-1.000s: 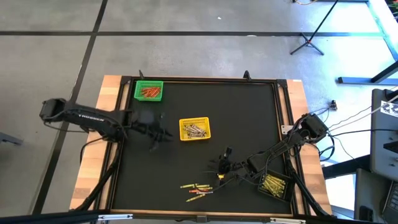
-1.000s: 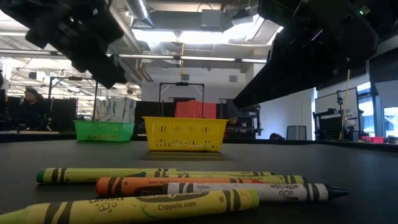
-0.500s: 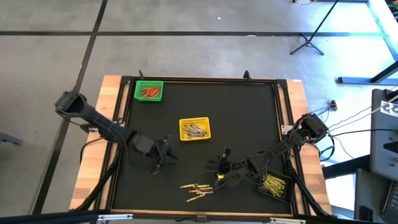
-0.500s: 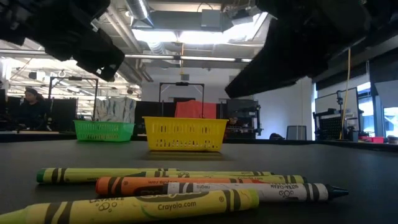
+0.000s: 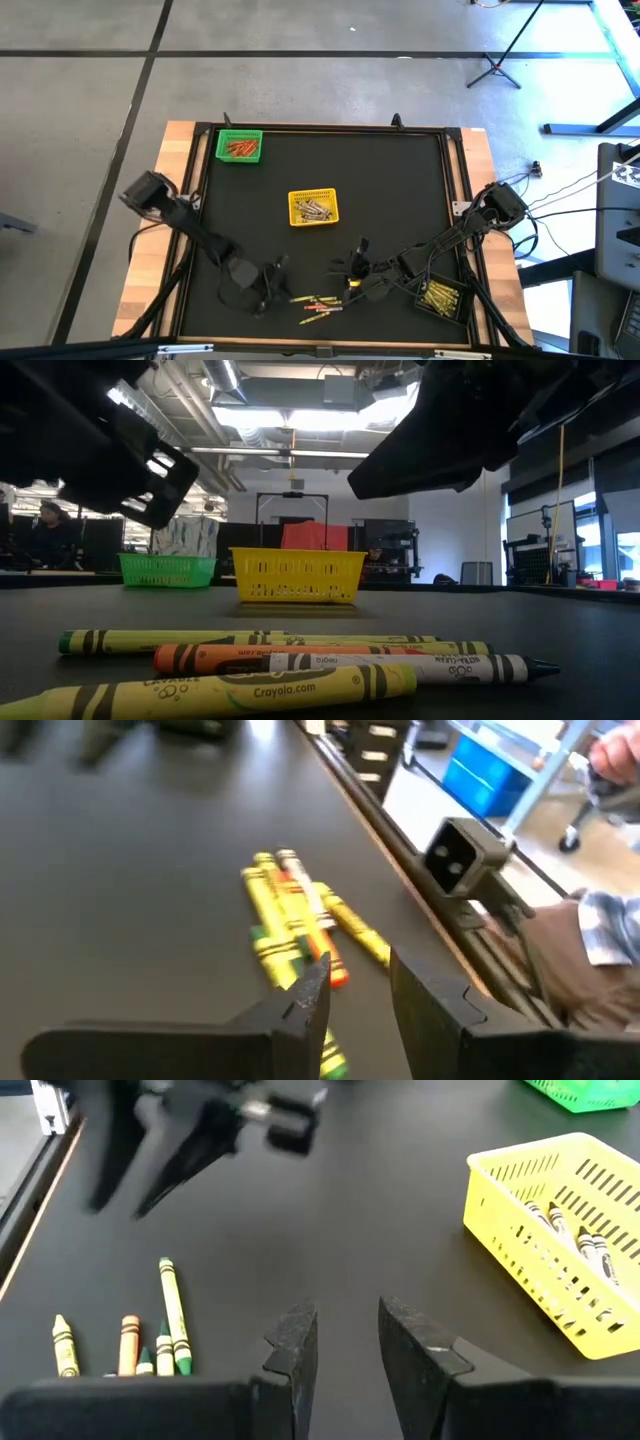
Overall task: Sort crayons
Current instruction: Put the green crayon into the black bin
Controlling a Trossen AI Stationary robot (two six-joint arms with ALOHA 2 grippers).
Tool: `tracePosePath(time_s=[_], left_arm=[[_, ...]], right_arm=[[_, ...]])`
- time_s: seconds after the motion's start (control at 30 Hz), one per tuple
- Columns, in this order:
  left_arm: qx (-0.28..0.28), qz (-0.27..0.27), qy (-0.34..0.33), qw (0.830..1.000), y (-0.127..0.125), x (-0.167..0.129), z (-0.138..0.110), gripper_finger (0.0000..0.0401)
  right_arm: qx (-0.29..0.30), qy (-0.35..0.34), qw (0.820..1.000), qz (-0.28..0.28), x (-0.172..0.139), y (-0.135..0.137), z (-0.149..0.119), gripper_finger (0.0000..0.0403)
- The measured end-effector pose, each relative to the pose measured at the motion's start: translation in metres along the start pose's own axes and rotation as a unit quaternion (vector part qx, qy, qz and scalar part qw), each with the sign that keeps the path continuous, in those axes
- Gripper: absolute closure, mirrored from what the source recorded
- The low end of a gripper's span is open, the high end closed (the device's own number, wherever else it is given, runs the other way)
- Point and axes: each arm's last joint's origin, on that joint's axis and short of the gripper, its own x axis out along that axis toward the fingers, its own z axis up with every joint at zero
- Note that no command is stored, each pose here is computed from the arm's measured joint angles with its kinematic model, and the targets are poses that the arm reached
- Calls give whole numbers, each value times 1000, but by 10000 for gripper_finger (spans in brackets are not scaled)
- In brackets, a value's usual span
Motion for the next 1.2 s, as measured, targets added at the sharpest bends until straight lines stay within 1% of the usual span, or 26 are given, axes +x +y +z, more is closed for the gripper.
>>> tracePosePath(time_s=[0.13,0.3,0.4,0.5,0.7,0.87,0.97,1.07,1.2], left_arm=[[21,-8,22,999,-13,23,-5,310],[33,22,65,997,-19,41,-10,310],[37,61,100,992,-17,42,-14,310],[28,102,104,989,-15,41,-16,310],[12,111,126,986,-13,40,-20,310],[6,118,135,984,-12,39,-22,311],[15,118,139,983,-12,39,-22,322],[26,117,141,983,-12,39,-22,344],[32,118,142,982,-12,39,-22,373]], right_arm=[[2,-3,1000,1,0,0,1,297],[10,-5,1000,4,0,1,1,297],[26,-3,1000,8,0,1,1,297],[34,5,999,20,3,3,-3,297],[39,8,999,31,13,7,-13,297],[36,11,999,29,16,7,-18,297],[36,11,999,29,17,7,-18,297],[37,11,999,29,17,7,-18,297],[53,15,998,34,17,7,-18,297]])
